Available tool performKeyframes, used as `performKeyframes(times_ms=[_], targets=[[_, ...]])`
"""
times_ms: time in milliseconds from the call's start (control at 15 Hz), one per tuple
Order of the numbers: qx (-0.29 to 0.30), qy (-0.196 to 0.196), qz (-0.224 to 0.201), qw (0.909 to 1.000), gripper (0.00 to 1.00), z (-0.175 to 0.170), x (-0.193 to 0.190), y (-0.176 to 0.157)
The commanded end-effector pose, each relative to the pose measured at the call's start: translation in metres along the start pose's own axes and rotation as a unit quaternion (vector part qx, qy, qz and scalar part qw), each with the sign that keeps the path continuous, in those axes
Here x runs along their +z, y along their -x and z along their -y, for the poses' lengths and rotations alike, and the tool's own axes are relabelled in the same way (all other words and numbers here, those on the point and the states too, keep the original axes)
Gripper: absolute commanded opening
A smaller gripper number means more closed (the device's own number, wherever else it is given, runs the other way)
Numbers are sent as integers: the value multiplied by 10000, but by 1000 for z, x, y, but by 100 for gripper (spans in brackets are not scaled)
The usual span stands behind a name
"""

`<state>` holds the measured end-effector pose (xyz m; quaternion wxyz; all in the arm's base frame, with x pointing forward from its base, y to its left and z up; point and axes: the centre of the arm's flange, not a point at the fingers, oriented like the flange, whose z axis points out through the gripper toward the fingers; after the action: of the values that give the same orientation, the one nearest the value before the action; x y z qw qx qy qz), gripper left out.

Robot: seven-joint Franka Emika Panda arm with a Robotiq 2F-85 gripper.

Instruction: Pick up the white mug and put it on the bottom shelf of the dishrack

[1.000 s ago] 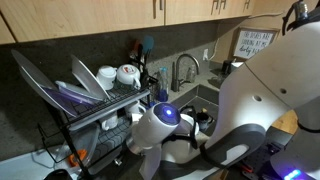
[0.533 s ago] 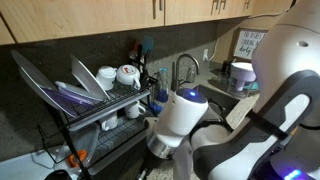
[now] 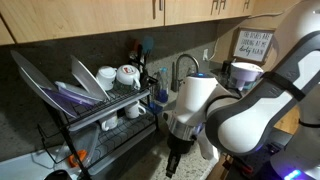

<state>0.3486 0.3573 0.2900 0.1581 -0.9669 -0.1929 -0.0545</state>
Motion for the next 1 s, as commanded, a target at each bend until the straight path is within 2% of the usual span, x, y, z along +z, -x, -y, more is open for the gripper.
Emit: performKeyframes(times_ms=[0, 267, 533, 600, 667, 933], targets=[[52, 77, 239, 9997, 0, -29, -24, 20], [146, 339, 481, 9982, 0, -55, -41, 30], [99, 589, 789, 9951, 1, -65, -54, 34], [67, 609, 850, 9945, 9, -65, -57, 34], [53, 632, 903, 9939, 27, -65, -60, 35], [-22, 737, 1065, 9916, 54, -55, -74, 38]])
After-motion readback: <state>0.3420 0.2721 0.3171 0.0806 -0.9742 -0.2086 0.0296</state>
